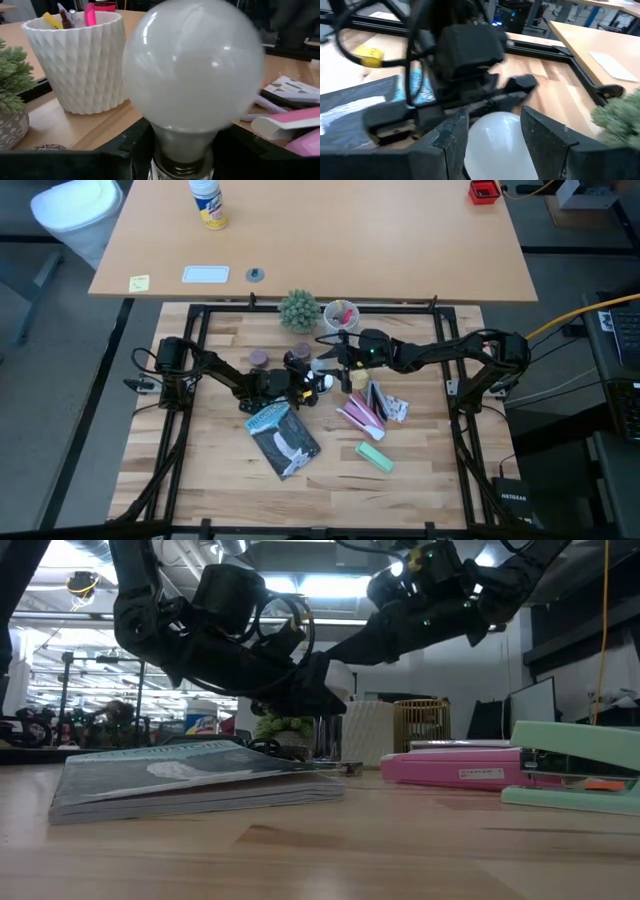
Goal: Screw lightbulb
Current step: Insert the lightbulb into the lamp
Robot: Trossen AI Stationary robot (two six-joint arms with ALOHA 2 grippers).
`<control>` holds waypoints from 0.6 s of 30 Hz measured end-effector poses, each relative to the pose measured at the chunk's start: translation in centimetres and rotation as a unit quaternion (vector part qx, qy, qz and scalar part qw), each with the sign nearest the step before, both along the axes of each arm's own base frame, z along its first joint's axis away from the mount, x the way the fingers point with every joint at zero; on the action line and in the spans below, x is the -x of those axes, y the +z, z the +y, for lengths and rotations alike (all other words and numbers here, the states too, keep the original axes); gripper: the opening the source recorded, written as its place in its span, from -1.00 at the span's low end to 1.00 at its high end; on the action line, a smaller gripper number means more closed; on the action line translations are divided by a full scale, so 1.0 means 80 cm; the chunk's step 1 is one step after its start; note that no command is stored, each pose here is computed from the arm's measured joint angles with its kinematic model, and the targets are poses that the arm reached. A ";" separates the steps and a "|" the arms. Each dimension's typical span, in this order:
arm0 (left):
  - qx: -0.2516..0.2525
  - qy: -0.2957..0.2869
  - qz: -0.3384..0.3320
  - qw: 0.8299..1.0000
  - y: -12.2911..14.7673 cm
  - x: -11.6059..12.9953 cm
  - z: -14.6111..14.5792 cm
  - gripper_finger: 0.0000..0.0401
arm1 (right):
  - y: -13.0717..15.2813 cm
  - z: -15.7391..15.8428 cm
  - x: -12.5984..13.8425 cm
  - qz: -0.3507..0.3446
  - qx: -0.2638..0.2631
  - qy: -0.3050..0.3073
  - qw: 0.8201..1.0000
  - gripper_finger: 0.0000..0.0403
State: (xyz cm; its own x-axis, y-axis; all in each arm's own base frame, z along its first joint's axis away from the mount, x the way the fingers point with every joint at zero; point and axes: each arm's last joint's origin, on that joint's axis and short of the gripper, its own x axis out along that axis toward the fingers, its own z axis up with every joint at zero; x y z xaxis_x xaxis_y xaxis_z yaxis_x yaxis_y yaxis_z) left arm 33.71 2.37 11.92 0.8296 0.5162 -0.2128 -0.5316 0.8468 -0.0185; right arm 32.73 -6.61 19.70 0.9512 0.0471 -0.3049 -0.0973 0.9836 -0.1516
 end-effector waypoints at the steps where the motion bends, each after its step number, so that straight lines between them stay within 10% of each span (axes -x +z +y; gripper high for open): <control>1: -0.002 -0.002 0.002 1.000 0.000 0.000 0.000 -0.16 | 0.000 0.003 -0.001 -0.001 0.004 0.003 1.000 -0.09; 18: -0.012 0.002 0.008 1.000 -0.001 0.000 -0.003 -0.16 | -0.028 0.008 -0.019 -0.015 0.021 -0.013 1.000 -0.09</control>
State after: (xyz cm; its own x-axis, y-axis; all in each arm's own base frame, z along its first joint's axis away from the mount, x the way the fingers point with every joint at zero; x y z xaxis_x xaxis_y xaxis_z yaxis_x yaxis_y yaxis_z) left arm 33.70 2.12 11.88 0.8246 0.5243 -0.2126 -0.5346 0.8450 0.0106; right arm 34.29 -6.01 17.43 0.9608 0.0110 -0.2769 -0.0674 0.9785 -0.1952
